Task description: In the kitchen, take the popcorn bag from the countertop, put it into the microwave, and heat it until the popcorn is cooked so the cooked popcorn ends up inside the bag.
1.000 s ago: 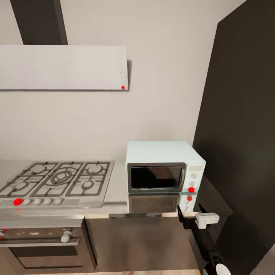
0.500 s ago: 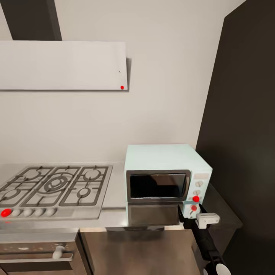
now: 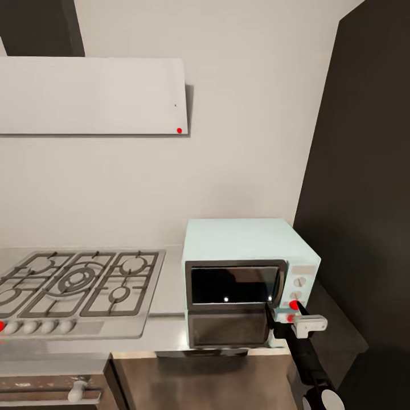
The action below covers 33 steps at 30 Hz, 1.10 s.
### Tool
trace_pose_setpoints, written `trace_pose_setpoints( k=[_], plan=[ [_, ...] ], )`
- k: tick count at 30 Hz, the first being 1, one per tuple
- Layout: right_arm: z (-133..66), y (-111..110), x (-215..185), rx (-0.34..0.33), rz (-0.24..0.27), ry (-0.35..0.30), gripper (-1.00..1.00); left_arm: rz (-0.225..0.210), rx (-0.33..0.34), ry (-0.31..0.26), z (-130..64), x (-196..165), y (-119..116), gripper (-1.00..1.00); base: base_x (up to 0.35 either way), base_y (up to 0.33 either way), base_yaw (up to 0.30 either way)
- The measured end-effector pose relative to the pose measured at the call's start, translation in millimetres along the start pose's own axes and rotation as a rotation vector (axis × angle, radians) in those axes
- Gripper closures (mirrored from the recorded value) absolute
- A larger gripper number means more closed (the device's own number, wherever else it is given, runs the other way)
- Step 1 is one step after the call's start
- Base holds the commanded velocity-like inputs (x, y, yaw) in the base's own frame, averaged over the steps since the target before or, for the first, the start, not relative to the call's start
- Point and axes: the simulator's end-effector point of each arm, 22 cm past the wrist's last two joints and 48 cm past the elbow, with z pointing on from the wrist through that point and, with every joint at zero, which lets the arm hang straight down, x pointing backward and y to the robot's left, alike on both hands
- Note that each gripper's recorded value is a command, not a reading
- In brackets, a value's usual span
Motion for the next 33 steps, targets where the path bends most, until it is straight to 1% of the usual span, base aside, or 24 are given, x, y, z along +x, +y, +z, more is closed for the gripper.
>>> trace_pose_setpoints(
  k=[3, 6, 8, 12, 20, 24, 33],
  plan=[
    [-0.2, 0.9, -0.4, -0.002, 0.0, -0.001, -1.0, 0.0, 0.0, 0.0, -0.1, 0.1, 0.0, -1.0, 0.181, -0.154, 0.0],
    [-0.4, -2.1, 1.5, 0.0, -0.005, 0.0, -1.0, 0.0, 0.004, 0.001, -0.1, 0.3, -2.3, -1.0, 0.027, -0.024, 0.0],
    [-1.5, -4.9, 9.2, -0.001, -0.014, 0.023, -1.0, 0.0, 0.005, 0.002, -0.1, 0.4, -2.7, -1.0, 0.0, 0.0, 0.0],
    [-3.8, -6.7, 19.9, -0.002, -0.02, 0.046, -1.0, -0.001, 0.01, 0.002, -0.3, 0.6, -6.8, -1.0, 0.0, 0.0, 0.0],
    [-4.8, -7.6, 24.0, -0.001, -0.022, 0.055, -1.0, -0.001, 0.011, 0.001, -0.4, 0.5, -8.5, -1.0, 0.003, 0.0, 0.0],
    [-5.2, -8.2, 24.1, 0.0, -0.022, 0.055, -1.0, -0.001, 0.011, 0.001, -0.5, 1.0, -8.4, -1.0, 0.189, 0.0, 0.0],
    [-9.8, -9.6, 43.3, 0.002, -0.023, 0.097, -1.0, -0.001, 0.011, 0.001, -0.4, 0.6, -8.4, -1.0, 0.025, 0.0, 0.0]
  ],
)
